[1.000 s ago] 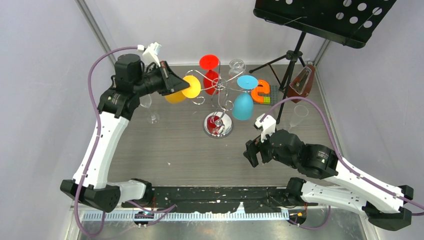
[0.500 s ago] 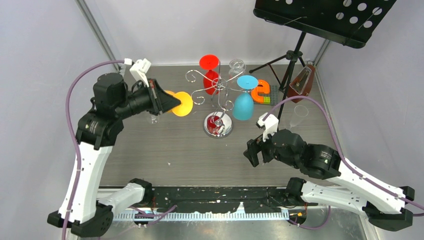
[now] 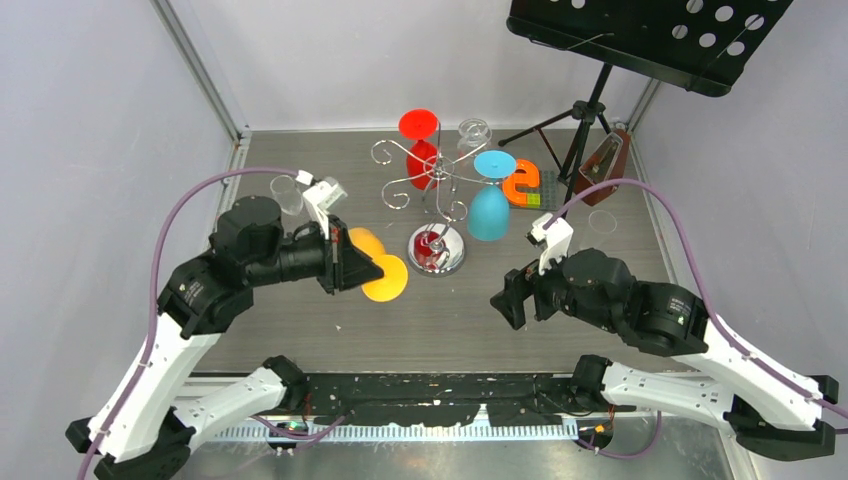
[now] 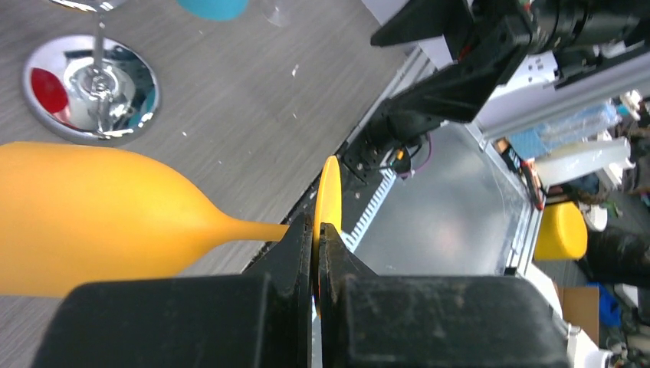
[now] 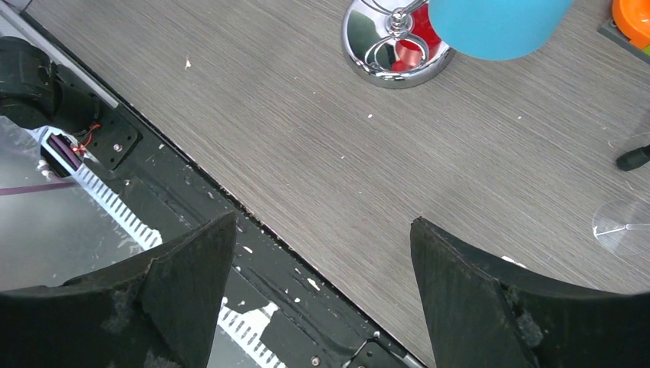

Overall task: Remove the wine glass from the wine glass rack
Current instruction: Pick up the wine glass from the wine rack, then place the wine glass at the center of the board.

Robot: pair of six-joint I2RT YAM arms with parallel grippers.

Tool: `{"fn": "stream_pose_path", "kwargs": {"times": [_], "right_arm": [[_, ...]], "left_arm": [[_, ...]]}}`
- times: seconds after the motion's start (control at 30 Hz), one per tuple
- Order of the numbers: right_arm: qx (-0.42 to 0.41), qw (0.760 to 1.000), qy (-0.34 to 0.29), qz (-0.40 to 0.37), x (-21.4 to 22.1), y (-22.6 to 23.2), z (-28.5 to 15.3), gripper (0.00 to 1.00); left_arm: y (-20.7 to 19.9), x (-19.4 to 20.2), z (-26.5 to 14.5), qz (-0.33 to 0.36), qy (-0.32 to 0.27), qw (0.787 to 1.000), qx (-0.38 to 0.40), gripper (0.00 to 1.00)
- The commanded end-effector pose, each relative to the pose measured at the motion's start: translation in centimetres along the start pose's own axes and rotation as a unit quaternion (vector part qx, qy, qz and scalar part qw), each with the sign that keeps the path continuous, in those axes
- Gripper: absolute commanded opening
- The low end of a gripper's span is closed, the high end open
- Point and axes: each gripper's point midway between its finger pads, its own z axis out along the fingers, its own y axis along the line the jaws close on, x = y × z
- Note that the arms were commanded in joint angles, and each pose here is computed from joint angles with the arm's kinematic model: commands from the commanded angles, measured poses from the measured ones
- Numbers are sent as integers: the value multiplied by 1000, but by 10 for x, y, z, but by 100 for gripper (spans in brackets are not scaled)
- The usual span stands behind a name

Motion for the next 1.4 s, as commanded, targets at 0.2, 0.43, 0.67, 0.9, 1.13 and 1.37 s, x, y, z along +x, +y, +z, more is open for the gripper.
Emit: {"fn": "stream_pose_path", "kwargs": {"times": [0.2, 0.43, 0.67, 0.9, 1.13, 1.37], "right_arm": [[-48, 998, -17, 32, -23, 22, -14, 90], [-86, 995, -5, 44, -26, 39, -14, 90], [-124, 989, -17, 78, -38, 56, -18, 89], [-175, 976, -14, 129, -43, 81, -10, 85], [-231, 959, 14, 164, -41, 109, -1, 81], [-271, 944, 34, 186, -38, 129, 11, 80]], "left_arm": [[-18, 30, 25, 85, 39, 996, 13, 0], [-27, 44, 41, 124, 56, 991, 6, 0], [-40, 67, 59, 196, 63, 978, 13, 0], [-53, 79, 68, 247, 44, 968, 15, 0], [-59, 83, 70, 287, 8, 958, 2, 0], [-60, 85, 70, 311, -33, 950, -7, 0]]}}
